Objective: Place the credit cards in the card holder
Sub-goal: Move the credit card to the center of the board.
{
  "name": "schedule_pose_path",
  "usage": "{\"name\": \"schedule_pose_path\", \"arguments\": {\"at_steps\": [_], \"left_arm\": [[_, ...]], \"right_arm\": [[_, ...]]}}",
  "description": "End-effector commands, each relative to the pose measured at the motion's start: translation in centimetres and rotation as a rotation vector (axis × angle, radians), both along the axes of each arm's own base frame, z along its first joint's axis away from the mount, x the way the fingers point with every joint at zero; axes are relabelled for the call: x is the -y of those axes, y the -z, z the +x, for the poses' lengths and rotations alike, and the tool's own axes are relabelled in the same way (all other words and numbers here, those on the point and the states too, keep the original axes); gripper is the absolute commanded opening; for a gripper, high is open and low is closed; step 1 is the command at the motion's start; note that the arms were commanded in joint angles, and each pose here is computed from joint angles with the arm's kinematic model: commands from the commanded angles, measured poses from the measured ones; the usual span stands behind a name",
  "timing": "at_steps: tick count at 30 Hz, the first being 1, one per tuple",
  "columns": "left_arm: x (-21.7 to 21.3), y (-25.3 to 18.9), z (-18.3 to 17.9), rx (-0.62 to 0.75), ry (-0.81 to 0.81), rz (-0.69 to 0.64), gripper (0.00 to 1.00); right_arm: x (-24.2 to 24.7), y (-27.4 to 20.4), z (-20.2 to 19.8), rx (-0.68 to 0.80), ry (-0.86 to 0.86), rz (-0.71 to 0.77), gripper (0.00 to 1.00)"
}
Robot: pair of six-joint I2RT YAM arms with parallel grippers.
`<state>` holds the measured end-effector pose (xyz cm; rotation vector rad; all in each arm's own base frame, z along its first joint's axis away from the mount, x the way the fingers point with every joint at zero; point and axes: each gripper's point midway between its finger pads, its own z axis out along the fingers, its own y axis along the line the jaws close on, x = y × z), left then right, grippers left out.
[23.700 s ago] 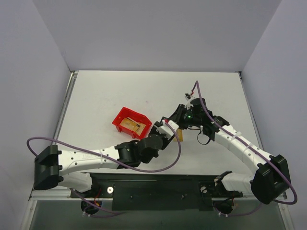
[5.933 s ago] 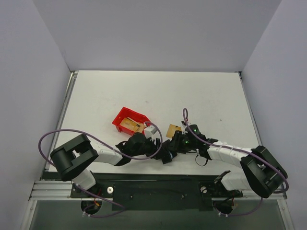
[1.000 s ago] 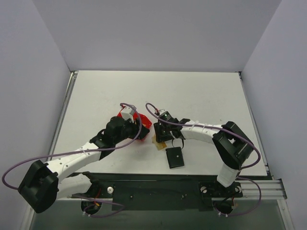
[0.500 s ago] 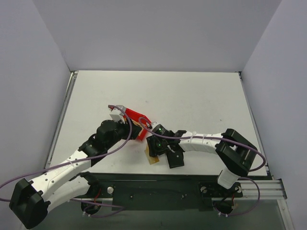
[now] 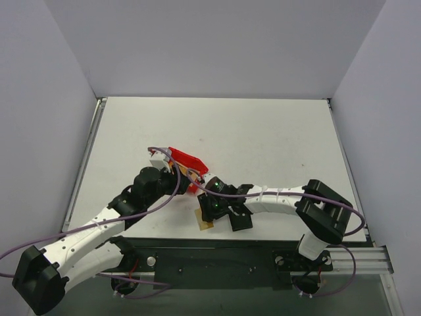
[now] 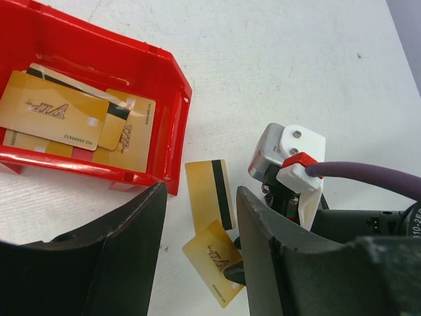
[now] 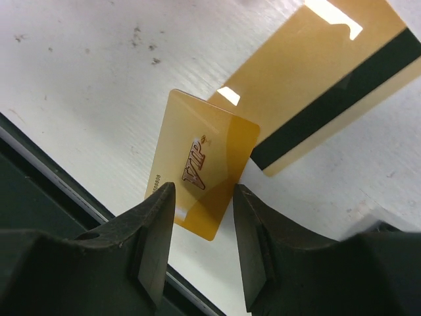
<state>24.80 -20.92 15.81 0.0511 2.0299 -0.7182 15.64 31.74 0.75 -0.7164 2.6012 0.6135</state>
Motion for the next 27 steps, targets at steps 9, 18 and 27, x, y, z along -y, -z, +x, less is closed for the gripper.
{"name": "schedule_pose_path", "arguments": {"at_steps": [9,18,27], "left_arm": [[-2.2,2.9,-1.5,-0.083,-0.084,0.004,0.56],[-3.4,4.4,-2.1,-0.108,-0.13,0.003,0.56],[-3.2,5.8,-2.1,-0.12,-0.135,-0.019,0.55]], "right_arm": [[3.3,5.3,-7.0,-0.154,-0.201,-0.193,0.35],[1.3,5.2,-9.0,-0.166,-0.315,-0.147,0.35],[0.9,2.8,-7.8,-0.098,-0.262,-0.016,0.34]]}}
